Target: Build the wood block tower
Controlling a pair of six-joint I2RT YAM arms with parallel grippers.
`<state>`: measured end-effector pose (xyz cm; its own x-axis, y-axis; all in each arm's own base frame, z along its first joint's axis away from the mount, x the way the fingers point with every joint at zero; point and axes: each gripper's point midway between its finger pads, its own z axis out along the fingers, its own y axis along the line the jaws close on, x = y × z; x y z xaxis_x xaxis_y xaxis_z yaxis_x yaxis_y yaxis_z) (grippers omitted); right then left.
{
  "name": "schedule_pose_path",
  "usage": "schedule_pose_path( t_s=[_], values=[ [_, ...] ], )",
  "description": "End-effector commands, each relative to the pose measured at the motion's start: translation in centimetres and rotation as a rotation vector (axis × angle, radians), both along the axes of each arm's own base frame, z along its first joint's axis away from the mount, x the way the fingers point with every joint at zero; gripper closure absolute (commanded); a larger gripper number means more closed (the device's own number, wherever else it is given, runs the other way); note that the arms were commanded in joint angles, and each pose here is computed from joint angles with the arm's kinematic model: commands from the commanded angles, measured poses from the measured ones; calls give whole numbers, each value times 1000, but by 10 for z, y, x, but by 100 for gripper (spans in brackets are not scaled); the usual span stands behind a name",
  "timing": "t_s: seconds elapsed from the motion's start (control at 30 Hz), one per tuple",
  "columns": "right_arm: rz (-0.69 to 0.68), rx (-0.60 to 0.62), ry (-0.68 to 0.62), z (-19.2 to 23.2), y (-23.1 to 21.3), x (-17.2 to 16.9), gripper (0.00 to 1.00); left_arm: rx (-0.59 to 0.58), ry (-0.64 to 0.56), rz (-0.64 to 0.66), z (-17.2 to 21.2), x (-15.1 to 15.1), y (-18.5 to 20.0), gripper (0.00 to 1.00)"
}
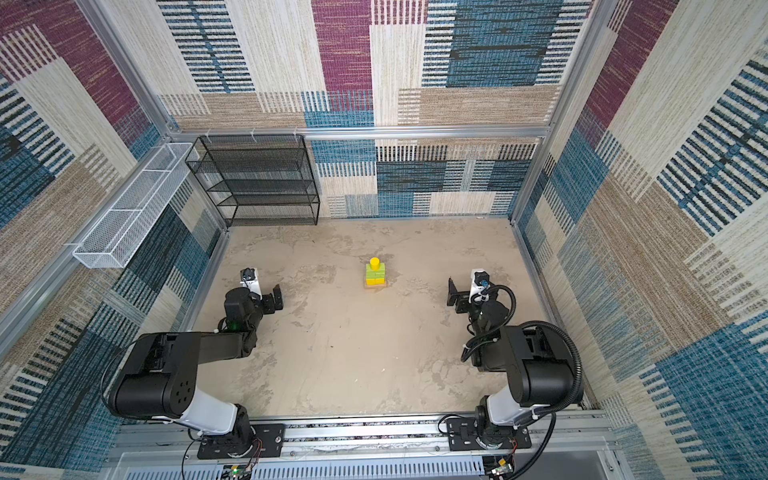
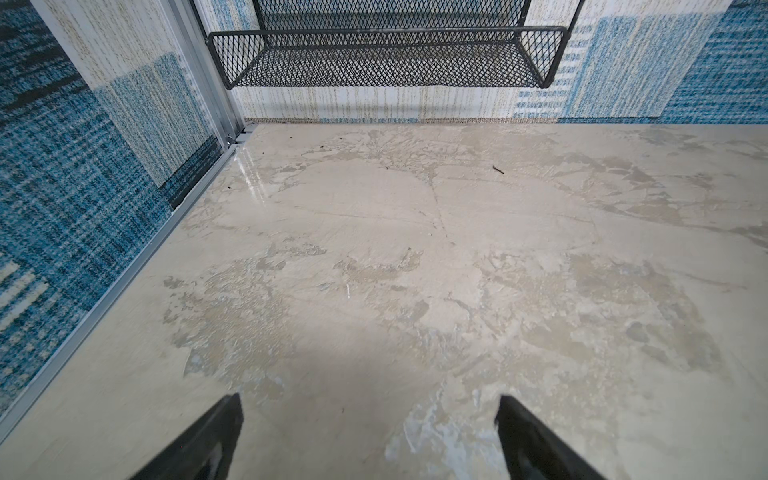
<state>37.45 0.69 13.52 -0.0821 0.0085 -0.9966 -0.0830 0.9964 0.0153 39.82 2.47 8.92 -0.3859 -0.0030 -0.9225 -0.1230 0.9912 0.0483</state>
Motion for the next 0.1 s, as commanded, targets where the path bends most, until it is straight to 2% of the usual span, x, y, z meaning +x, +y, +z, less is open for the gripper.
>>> schedule_pose_path(
  t_s=[0.0,0.07],
  values=[
    [-10,7,-31,8,-2,1,1,-15,-26,-2,6,3,-1,0],
    [-8,7,-32,8,-1,1,1,-15,-24,-2,6,3,-1,0]
  ],
)
